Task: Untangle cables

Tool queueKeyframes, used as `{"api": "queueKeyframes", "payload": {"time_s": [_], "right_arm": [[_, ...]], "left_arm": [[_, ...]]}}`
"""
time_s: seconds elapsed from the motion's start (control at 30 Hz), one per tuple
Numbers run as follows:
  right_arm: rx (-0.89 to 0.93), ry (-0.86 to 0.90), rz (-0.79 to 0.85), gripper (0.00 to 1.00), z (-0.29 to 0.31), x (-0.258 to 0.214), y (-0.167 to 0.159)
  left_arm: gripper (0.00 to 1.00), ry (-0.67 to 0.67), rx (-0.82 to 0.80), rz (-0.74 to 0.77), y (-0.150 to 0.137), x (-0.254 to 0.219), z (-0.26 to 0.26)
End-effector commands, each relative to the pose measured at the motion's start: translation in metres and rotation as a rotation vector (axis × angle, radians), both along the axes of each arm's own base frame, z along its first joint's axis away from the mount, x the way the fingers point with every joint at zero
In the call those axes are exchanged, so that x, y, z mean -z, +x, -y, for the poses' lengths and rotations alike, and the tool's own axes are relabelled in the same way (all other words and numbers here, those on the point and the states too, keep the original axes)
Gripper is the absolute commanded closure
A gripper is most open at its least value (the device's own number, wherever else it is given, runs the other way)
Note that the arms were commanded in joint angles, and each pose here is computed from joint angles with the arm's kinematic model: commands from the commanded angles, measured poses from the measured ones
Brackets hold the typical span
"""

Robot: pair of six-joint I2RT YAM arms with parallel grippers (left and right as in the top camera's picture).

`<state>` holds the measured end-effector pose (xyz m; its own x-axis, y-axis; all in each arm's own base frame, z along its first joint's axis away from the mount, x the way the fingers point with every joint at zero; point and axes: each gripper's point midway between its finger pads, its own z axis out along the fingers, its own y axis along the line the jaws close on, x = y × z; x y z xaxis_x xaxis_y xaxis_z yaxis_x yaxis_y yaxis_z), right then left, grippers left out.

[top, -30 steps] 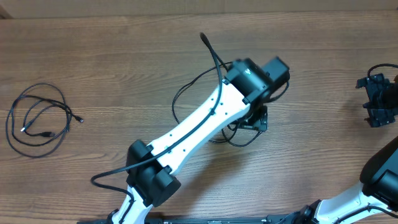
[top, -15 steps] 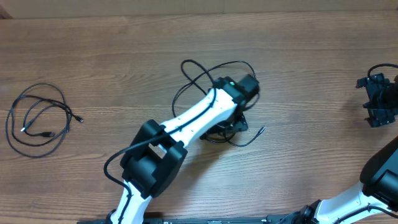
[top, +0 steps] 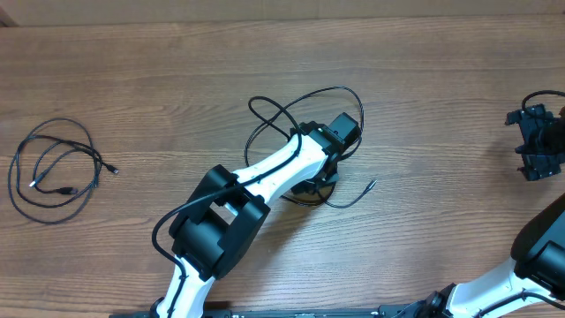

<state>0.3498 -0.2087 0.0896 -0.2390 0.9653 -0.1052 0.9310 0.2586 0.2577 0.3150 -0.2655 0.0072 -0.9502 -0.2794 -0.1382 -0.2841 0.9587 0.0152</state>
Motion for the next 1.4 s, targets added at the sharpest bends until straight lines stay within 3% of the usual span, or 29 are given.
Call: {"api": "queueKeyframes", "payload": {"time_s": [0.0, 0.17, 0.33, 0.4, 0.47, 0.5, 0.53, 0.63, 0.83, 1.07, 1.13, 1.2, 1.23, 1.3, 1.37], "right_arm": [[0.005, -0.007, 0.002, 0.0, 0.001, -0.002, -0.001], [0.005, -0.007, 0.002, 0.0, 0.001, -0.002, -0.001], [0.005, -0.007, 0.002, 0.0, 0.001, -0.002, -0.001], [0.005, -0.007, 0.002, 0.0, 0.001, -0.002, -0.001], [0.005, -0.007, 0.002, 0.0, 0.001, -0.002, -0.001], [0.005, -0.007, 0.002, 0.0, 0.001, -0.002, -0.001], [0.005, -0.007, 0.002, 0.0, 0.001, -0.002, -0.001], [0.005, -0.007, 0.002, 0.0, 0.001, -0.002, -0.001], [0.005, -0.007, 0.002, 0.0, 0.001, -0.002, -0.001], [0.005, -0.007, 0.002, 0.0, 0.001, -0.002, -0.001], [0.005, -0.007, 0.002, 0.0, 0.001, -0.002, -0.001], [0.005, -0.007, 0.002, 0.0, 0.001, -0.002, -0.001], [0.005, -0.007, 0.002, 0.0, 0.001, -0.002, -0.001], [0.005, -0.007, 0.002, 0.0, 0.001, -0.002, -0.001], [0.005, -0.007, 0.002, 0.0, 0.001, -0.002, -0.001]], "left_arm": [[0.57, 0.116, 0.011, 0.083, 0.022, -0.003, -0.03], [0.92, 0.071, 0.085, 0.05, 0.035, -0.009, -0.034], [0.95, -0.005, 0.137, 0.071, 0.06, -0.053, -0.025], [0.88, -0.016, 0.127, 0.074, 0.065, -0.068, -0.025], [0.75, -0.05, 0.126, 0.028, 0.058, -0.076, -0.023], [0.66, -0.075, 0.128, -0.012, 0.05, -0.076, -0.021], [0.46, -0.099, 0.13, -0.056, 0.041, -0.075, -0.018], [0.2, -0.111, 0.088, -0.171, 0.013, -0.066, -0.018], [0.18, -0.016, -0.21, -0.268, -0.027, -0.04, -0.029], [0.17, -0.034, -0.287, -0.246, -0.042, 0.007, -0.022], [0.2, -0.067, -0.28, -0.216, -0.038, 0.019, -0.017], [0.31, -0.096, -0.275, -0.178, -0.031, 0.027, -0.013], [0.46, -0.094, -0.277, -0.142, -0.024, 0.03, -0.016], [0.92, -0.016, -0.293, -0.026, -0.002, 0.03, -0.035], [0.96, 0.033, -0.291, 0.022, 0.008, 0.028, -0.048]]}}
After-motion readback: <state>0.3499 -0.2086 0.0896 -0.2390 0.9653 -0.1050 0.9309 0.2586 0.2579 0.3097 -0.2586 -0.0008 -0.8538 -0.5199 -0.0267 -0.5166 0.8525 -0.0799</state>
